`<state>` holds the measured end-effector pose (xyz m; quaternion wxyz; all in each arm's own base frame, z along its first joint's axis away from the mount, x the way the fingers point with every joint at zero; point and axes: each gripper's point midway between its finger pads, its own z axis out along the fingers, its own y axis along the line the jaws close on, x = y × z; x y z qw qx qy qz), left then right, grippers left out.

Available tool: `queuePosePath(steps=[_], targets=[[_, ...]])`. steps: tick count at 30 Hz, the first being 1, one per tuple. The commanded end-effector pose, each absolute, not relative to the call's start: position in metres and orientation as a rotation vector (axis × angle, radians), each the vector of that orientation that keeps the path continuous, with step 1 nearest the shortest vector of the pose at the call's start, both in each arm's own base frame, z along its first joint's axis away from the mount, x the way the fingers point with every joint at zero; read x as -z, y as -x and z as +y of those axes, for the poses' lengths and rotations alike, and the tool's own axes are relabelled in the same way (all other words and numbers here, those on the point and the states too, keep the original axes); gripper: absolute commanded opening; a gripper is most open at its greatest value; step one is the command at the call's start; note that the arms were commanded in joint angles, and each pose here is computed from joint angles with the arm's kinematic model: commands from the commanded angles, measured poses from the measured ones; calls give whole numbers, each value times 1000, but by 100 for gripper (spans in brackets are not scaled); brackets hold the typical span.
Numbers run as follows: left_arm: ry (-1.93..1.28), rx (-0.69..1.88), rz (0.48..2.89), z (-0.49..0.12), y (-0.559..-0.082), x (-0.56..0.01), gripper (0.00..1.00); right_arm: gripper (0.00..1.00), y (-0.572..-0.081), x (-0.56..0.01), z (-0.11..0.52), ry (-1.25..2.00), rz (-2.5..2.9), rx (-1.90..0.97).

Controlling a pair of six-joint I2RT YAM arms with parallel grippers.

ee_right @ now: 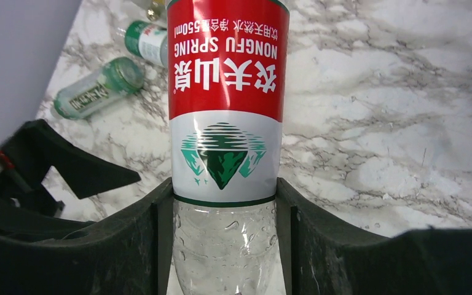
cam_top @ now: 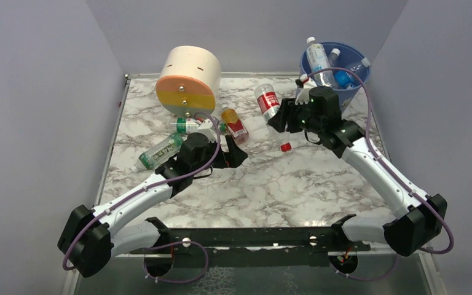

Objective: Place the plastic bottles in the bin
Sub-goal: Place the plastic bottle in the trash bin.

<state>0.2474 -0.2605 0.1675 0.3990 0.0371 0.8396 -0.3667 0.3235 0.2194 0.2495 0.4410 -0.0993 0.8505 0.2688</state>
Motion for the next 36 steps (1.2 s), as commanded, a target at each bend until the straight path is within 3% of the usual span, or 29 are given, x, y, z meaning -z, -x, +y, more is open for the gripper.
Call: queuePosePath(steps=[1, 11, 23, 36], targets=[[-162, 1008, 2122, -267, -236, -165, 99, 56, -323, -297, 221, 232, 2029, -693], [-219, 1139, 2176, -282, -219, -149, 99, 57, -382, -354, 199, 150, 1919, -529], [-322, 1313, 2105, -293, -190, -181, 99, 56, -463, -408, 124, -26, 1793, -494], [-333, 1342, 2053, -284, -176, -208, 99, 56, -527, -407, 42, -223, 1732, -520]])
